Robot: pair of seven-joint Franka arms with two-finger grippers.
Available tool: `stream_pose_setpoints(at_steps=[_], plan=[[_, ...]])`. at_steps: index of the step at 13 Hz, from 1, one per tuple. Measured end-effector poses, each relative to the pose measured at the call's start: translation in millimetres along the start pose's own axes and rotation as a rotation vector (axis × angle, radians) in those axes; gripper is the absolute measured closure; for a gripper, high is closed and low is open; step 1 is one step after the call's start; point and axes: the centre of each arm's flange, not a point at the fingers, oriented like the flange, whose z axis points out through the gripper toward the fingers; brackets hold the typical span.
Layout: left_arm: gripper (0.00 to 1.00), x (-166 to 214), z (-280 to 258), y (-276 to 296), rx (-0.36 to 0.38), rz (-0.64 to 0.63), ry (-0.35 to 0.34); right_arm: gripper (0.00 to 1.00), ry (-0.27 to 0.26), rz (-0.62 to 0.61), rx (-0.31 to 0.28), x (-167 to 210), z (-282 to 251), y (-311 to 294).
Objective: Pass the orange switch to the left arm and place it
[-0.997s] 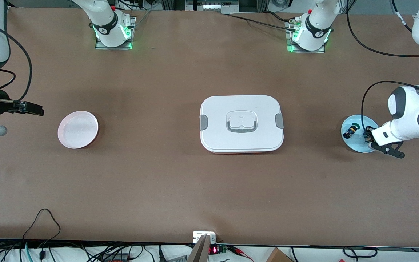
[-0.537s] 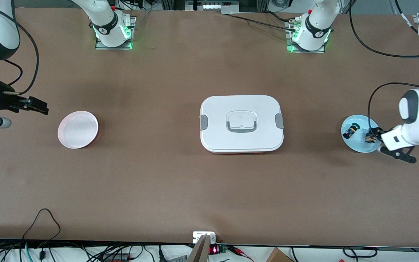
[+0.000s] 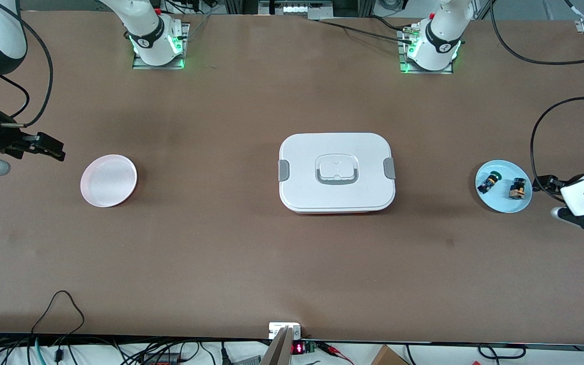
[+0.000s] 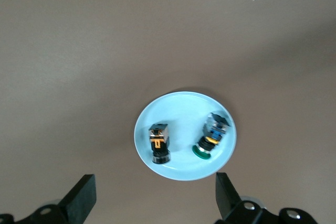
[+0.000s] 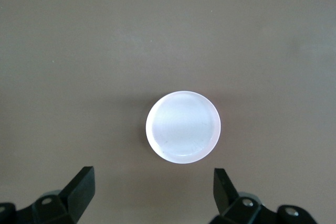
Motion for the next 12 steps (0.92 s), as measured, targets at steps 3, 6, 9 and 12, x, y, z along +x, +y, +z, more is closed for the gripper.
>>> stream_pose_setpoints(at_steps=[3,6,9,12], plan=[[0.0,-17.4,-51.3,17.4,-0.003,-0.007,0.027,0.0,0.004,0.001,-0.001,1.8,-4.1,0.3],[0.0,-27.6,-92.1,41.5,0.004,0.009,0.055,0.0,0.005,0.003,0.0,-0.9,-13.3,4.4],[0.0,-35.2,-126.8,64.0,0.016,0.024,0.098,0.0,0.004,-0.01,0.003,-7.5,-25.1,8.1],[0.0,-43.3,-150.9,81.5,0.059,0.027,0.105,0.0,0.01,-0.011,0.004,-7.9,-28.6,7.6]])
